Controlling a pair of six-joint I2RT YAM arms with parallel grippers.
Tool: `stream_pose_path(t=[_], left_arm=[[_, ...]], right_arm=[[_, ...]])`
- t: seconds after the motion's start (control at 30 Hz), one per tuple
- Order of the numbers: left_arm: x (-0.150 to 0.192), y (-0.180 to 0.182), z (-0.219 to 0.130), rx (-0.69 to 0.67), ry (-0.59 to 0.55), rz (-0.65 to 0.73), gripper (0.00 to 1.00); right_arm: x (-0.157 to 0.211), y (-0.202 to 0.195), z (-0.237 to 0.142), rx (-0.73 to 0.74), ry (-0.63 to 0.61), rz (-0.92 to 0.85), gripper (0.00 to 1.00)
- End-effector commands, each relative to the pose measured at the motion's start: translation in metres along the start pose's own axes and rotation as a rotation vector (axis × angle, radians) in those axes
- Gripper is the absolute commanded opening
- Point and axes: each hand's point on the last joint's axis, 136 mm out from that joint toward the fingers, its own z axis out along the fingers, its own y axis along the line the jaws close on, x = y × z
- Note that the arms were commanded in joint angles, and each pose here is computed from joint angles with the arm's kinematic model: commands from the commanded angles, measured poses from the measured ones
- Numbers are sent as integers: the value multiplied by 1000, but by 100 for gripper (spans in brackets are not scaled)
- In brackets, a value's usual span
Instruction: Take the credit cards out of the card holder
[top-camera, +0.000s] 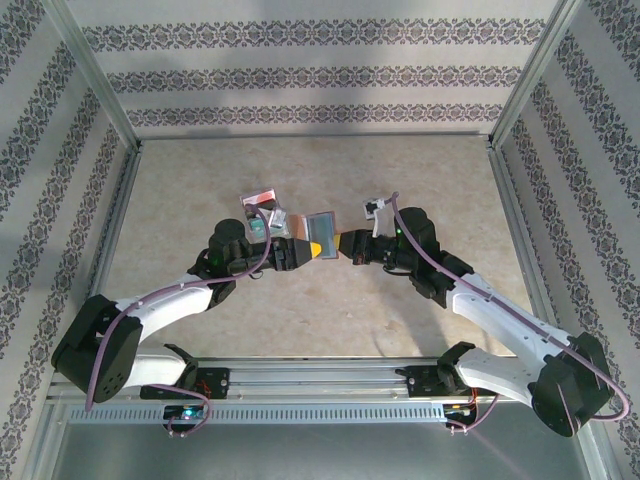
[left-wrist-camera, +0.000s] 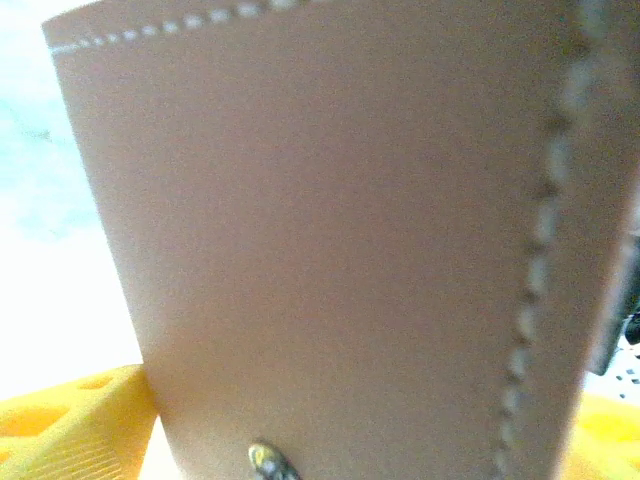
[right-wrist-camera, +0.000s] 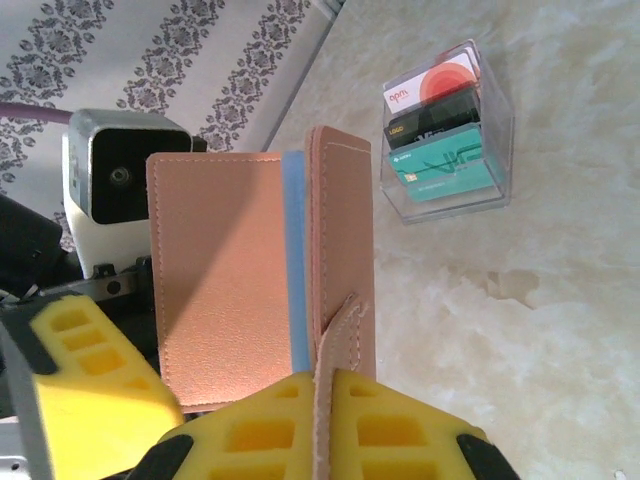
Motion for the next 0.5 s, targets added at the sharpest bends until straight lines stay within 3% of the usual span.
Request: stream_pose_path(t=[0.0,0.13,0.3,0.4,0.47], left_arm=[[-2,-3,4,-6,8,26,78],[4,3,7,-32,29,26,68],[11,3,14,-38,63,36,67],[13,3,17,-31,67,34,74],[13,1,18,-20,66,32,85]], right_arm=[[-17,21,-10,-22,-51,-55,0],[-19,23,-11,-3,-48,-59,0],[-18,25,-11,29,-34,-63,0],[-17,21,-12,67,-30,-57,0],[-17,17,-13,92,-32,-54,0]])
